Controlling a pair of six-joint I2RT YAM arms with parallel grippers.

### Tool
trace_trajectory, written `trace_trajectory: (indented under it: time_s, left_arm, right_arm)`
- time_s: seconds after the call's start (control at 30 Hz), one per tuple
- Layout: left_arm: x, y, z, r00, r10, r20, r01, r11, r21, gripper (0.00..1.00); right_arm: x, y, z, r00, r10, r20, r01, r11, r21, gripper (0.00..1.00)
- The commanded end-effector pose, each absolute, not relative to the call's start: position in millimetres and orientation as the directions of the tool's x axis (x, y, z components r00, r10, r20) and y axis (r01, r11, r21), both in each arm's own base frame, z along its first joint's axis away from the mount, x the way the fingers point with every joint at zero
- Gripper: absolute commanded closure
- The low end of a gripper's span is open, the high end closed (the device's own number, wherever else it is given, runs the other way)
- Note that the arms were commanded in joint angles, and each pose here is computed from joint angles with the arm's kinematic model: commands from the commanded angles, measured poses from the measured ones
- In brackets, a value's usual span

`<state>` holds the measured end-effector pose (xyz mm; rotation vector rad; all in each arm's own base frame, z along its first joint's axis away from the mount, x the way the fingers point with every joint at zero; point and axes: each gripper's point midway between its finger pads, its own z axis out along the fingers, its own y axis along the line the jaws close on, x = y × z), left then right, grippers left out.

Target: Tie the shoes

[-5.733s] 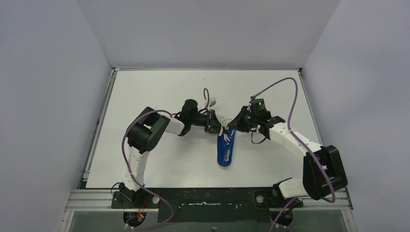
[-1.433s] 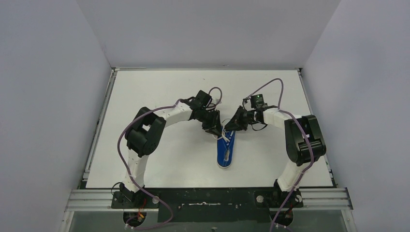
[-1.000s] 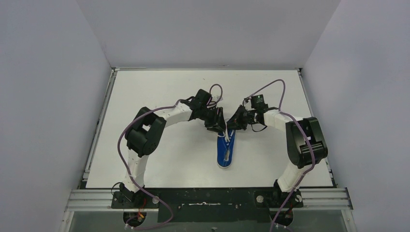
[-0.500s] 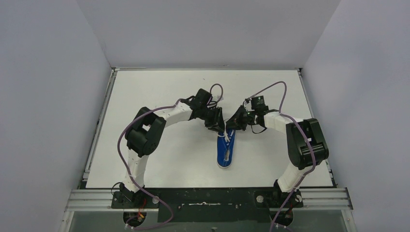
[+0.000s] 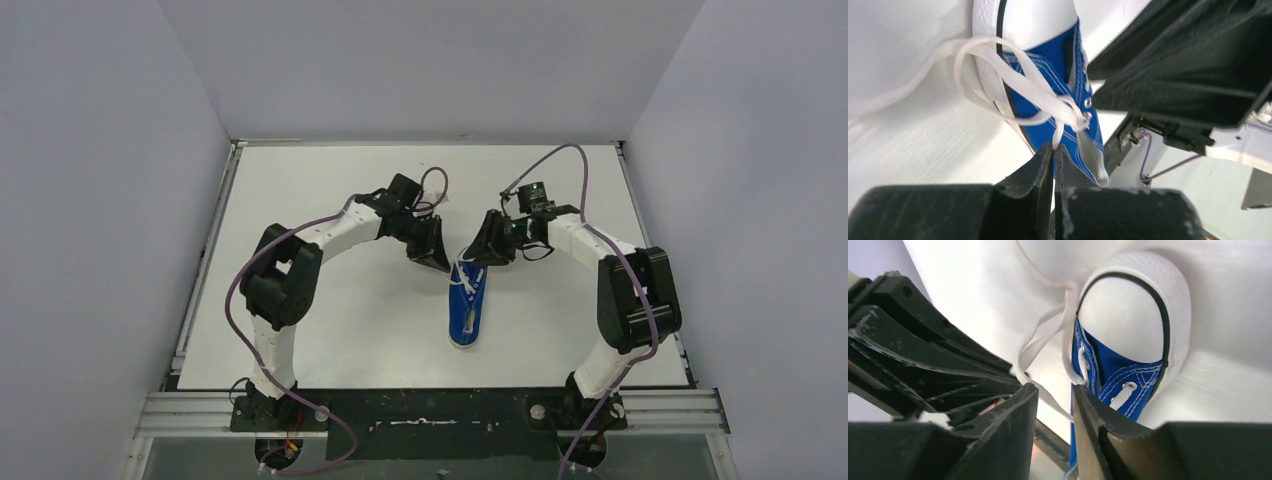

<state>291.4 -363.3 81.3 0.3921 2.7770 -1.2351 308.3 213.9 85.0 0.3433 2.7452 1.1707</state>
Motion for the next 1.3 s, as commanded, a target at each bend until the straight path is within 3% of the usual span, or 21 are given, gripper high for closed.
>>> trace_trajectory:
  time_s: [0.0,0.13,0.33,0.5,0.6,1.0,1.17,1.27]
  left_arm:
    - [278,-349,138,-0.949,0.233,-0.213,0.307,0.531,-0.790,1.00]
    - [266,-354,160,-0.948,0.249,-0.200,0.297,0.462,-0.835,1.00]
    - [262,-361,183,-0.947,0.225,-0.228,0.303,0.403,-0.863,1.00]
    - [258,-364,196,-0.942,0.208,-0.262,0.324,0.370,-0.871,1.00]
    - [255,-365,195,-0.943,0.215,-0.254,0.319,0.367,-0.874,1.00]
    - [248,-373,200,-0.933,0.218,-0.286,0.347,0.339,-0.875,1.00]
    - [248,-376,202,-0.928,0.226,-0.296,0.358,0.328,-0.874,1.00]
    - [250,-378,205,-0.923,0.227,-0.310,0.371,0.323,-0.870,1.00]
  right_arm:
    - [303,192,113,-0.977,0.076,-0.198,-0.067,0.774,0.629,0.63]
    - [290,191,131,-0.979,0.068,-0.191,-0.074,0.759,0.647,0.53]
    - [293,224,161,-0.937,0.340,-0.080,0.159,0.617,0.771,0.46]
    - [289,238,151,-0.909,0.414,0.050,0.317,0.608,0.728,0.53]
    - [290,247,158,-0.909,0.412,0.058,0.324,0.614,0.720,0.55]
    - [292,258,149,-0.847,0.509,0.155,0.457,0.547,0.702,0.46]
    - [284,276,149,-0.852,0.475,0.220,0.473,0.520,0.711,0.51]
    - [280,276,148,-0.833,0.493,0.252,0.504,0.486,0.714,0.65]
